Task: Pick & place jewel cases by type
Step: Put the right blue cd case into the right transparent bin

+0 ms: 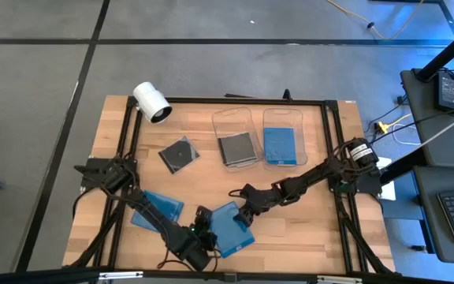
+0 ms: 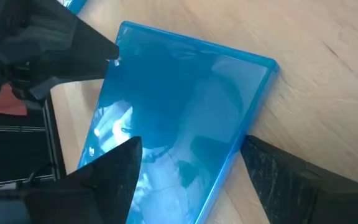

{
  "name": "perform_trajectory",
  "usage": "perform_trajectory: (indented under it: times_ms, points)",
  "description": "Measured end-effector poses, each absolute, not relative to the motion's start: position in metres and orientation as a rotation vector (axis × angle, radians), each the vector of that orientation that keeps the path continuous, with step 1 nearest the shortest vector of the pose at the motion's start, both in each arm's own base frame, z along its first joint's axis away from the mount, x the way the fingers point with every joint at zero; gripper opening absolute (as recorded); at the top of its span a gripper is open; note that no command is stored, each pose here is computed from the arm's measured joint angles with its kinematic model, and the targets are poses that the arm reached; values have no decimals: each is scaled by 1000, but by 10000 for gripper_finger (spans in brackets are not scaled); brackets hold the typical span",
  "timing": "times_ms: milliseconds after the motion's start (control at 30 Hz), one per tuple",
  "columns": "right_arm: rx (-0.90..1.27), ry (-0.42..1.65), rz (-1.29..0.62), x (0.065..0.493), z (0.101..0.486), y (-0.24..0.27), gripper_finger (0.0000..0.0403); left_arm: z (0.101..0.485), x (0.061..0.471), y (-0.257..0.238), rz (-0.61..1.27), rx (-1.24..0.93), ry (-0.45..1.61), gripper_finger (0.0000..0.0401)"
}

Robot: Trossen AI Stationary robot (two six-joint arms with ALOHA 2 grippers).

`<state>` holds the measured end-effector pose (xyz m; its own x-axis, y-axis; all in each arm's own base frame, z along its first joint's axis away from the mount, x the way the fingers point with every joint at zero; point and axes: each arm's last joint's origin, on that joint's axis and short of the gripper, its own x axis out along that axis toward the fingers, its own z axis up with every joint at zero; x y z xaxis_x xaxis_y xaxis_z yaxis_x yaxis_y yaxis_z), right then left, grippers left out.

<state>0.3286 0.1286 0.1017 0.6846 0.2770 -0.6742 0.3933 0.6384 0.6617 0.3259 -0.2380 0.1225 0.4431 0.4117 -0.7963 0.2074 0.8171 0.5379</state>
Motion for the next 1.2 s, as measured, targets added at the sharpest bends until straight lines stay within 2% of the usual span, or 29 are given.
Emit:
perform_trajectory:
  times_ms: [167,400,667,933,1200]
  points:
    - [903,835,-52,332,100,124,270,122,334,-227,131,581,1158,138]
    - [915,745,159,341,110,129,254,121,345,-220,201,573,1094,132]
    - [876,831,102,336,104,126,216,121,345,-220,172,596,1110,130]
    - [820,855,124,335,102,124,173,123,340,-223,148,668,1113,129]
    - [802,851,147,335,103,124,151,145,322,-226,212,824,1077,129]
